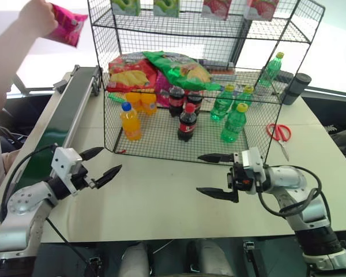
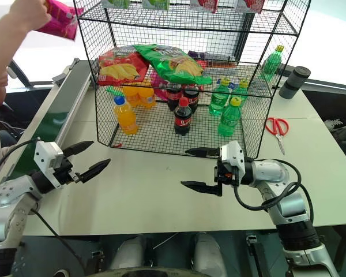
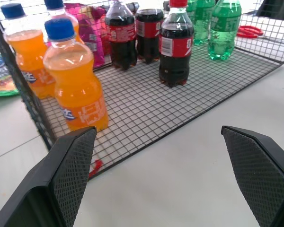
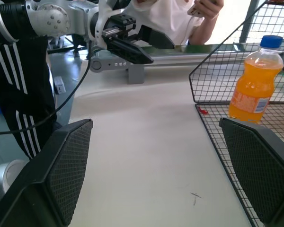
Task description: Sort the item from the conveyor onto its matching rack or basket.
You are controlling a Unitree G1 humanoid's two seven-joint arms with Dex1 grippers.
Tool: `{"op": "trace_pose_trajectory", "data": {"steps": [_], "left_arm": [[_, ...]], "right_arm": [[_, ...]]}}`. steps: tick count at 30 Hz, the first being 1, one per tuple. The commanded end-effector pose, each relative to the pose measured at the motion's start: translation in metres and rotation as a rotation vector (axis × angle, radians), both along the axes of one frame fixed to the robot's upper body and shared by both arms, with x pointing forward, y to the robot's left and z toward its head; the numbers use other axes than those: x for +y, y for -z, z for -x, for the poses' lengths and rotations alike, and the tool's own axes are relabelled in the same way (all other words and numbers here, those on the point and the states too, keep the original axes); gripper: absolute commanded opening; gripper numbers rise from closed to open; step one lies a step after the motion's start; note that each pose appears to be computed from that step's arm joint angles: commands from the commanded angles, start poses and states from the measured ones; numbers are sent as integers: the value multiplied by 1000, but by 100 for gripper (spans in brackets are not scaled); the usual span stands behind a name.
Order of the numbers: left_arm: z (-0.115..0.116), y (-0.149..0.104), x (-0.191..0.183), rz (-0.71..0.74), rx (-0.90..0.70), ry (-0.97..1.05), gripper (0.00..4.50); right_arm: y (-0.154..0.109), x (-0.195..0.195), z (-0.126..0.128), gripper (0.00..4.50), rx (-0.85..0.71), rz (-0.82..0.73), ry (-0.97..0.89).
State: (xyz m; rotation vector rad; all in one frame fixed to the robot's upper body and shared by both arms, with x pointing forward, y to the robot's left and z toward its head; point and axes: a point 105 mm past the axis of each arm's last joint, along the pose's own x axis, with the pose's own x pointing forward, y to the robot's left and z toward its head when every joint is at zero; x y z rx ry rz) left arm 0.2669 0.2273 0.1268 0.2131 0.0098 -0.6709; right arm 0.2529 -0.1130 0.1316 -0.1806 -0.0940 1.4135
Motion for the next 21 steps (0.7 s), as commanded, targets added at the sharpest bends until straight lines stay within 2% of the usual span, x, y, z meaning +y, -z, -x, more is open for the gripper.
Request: {"op": "trace_pose_trajectory", "data": {"steps": [1, 4, 13, 21], "left_arm": [[2, -9, 5, -36, -53, -20, 450], [4, -3, 5, -5, -13, -12, 450], [-3, -14, 14, -43, -64, -34, 450], [-3, -14, 13, -44, -75, -33, 450]], "right_arm": [[-6, -1, -2, 447, -34, -9, 10], [-5, -5, -6, 447, -38, -4, 30], [3, -8, -7, 447, -37, 33, 33], [3, -8, -8, 447, -50, 36, 37]]}}
